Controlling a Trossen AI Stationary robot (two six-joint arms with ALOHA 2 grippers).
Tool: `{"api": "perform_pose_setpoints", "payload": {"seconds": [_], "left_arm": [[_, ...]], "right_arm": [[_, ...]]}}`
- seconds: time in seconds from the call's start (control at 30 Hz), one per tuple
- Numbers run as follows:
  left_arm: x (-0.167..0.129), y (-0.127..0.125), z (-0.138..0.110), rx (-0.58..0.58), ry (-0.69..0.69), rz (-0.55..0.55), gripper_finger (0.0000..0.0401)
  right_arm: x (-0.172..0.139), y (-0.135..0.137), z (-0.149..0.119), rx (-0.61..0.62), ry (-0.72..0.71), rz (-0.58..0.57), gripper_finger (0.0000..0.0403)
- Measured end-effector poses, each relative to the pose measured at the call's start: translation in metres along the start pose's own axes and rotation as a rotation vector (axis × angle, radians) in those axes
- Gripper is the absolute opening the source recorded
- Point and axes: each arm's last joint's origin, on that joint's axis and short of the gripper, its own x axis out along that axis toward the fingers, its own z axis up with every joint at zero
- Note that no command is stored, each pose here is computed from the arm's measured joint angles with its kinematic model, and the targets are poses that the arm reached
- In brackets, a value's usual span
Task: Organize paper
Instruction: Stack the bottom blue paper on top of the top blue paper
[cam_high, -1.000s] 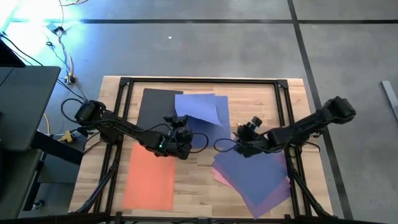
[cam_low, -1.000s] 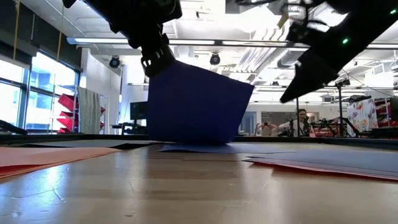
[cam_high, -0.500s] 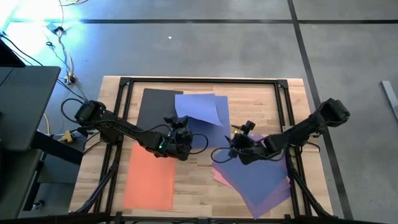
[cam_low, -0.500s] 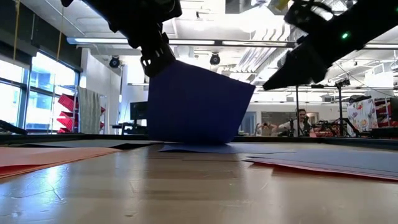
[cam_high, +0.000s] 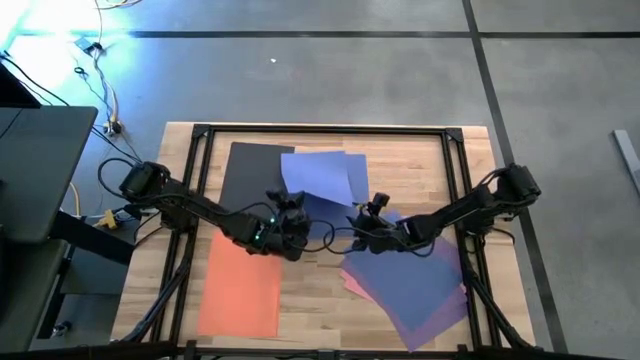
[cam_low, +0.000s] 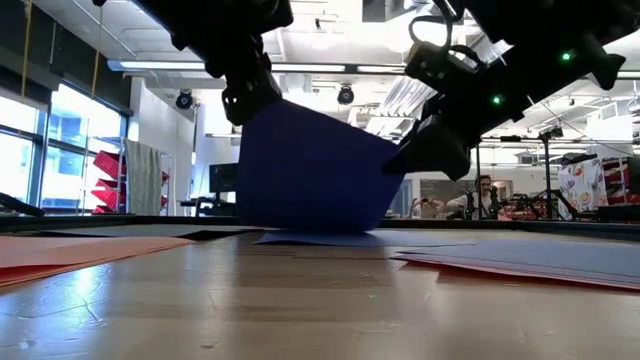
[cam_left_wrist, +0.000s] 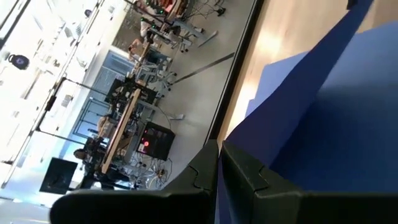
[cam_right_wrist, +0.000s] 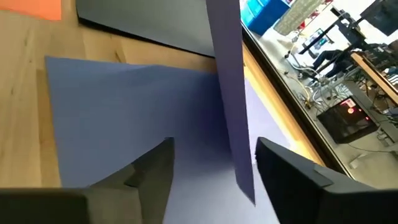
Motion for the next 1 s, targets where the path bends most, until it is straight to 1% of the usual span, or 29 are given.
{"api": "perform_pose_setpoints", "payload": {"seconds": [0.07, 0.23, 0.27, 0.37, 0.5, 0.77, 0.9, 1.0], "left_arm": [[-0.002, 0.0, 0.001, 0.009, -0.006, 0.0, 0.0], [-0.003, -0.001, 0.001, -0.003, -0.012, -0.005, 0.0], [-0.003, -0.001, 0.002, -0.017, -0.015, -0.006, 0.0], [-0.003, -0.001, 0.004, -0.036, -0.028, -0.033, 0.0], [-0.003, -0.001, 0.005, -0.041, -0.033, -0.044, 0.0], [0.001, 0.001, 0.009, -0.062, -0.04, -0.035, 0.0], [0.001, 0.002, 0.012, -0.026, -0.053, -0.028, 0.0], [0.004, 0.0, 0.011, 0.012, -0.066, -0.083, 0.0]], "right_arm": [[0.0, 0.0, 0.0, 0.001, 0.0, -0.002, 0.0134], [0.0, 0.0, 0.0, 0.003, -0.003, -0.026, 0.0021], [0.0, 0.0, 0.001, -0.002, -0.005, -0.026, 0.0011], [-0.001, -0.001, 0.001, -0.001, -0.007, -0.054, 0.001], [-0.006, 0.0, 0.001, -0.024, -0.017, -0.149, 0.0001], [-0.017, 0.003, 0.004, -0.152, -0.028, -0.326, 0.0], [-0.019, 0.004, 0.017, -0.215, -0.031, -0.337, 0.0], [-0.02, 0.004, 0.02, -0.272, -0.02, -0.329, 0.0]]}}
